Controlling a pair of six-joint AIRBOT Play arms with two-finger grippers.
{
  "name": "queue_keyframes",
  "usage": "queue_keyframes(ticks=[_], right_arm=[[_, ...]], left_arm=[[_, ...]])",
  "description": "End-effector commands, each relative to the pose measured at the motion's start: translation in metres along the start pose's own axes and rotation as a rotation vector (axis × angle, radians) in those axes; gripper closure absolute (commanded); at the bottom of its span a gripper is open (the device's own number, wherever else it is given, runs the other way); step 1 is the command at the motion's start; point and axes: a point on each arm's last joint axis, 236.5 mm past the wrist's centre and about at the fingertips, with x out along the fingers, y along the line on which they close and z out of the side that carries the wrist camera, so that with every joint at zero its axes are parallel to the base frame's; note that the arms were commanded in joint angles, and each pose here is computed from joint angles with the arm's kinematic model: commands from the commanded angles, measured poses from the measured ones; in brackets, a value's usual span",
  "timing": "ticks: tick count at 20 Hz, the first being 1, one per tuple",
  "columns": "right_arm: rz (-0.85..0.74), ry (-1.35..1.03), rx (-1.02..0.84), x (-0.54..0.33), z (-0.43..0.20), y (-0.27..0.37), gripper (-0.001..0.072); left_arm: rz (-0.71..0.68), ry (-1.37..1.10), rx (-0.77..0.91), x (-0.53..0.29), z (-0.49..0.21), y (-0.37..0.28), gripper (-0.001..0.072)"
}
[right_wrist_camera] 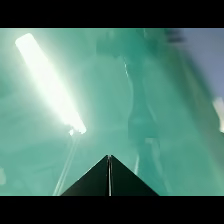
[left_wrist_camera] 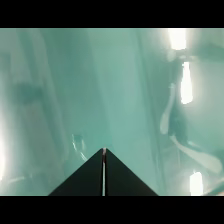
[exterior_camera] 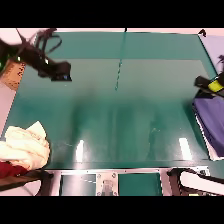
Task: Fold the shirts.
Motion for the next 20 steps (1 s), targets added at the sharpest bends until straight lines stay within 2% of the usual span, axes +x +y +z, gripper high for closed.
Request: queue_keyframes(ticks=[1, 6, 20], right_arm=[[0.066, -0.060, -0.144, 0.031, -0.042, 0.039, 0.0692], [0.080, -0.086, -0.202, 0.052, -0.077, 0.039, 0.0691], [0.074, -0.068, -0.202, 0.054, -0.081, 0.037, 0.0691]], left_arm=[[-0.005, 0.038, -0.047, 0.028, -0.068, -0.011, 0.0684], [-0.002, 0.103, -0.105, 0.047, -0.135, -0.009, 0.0683], [-0.002, 0.094, -0.106, 0.048, -0.133, -0.008, 0.0683]])
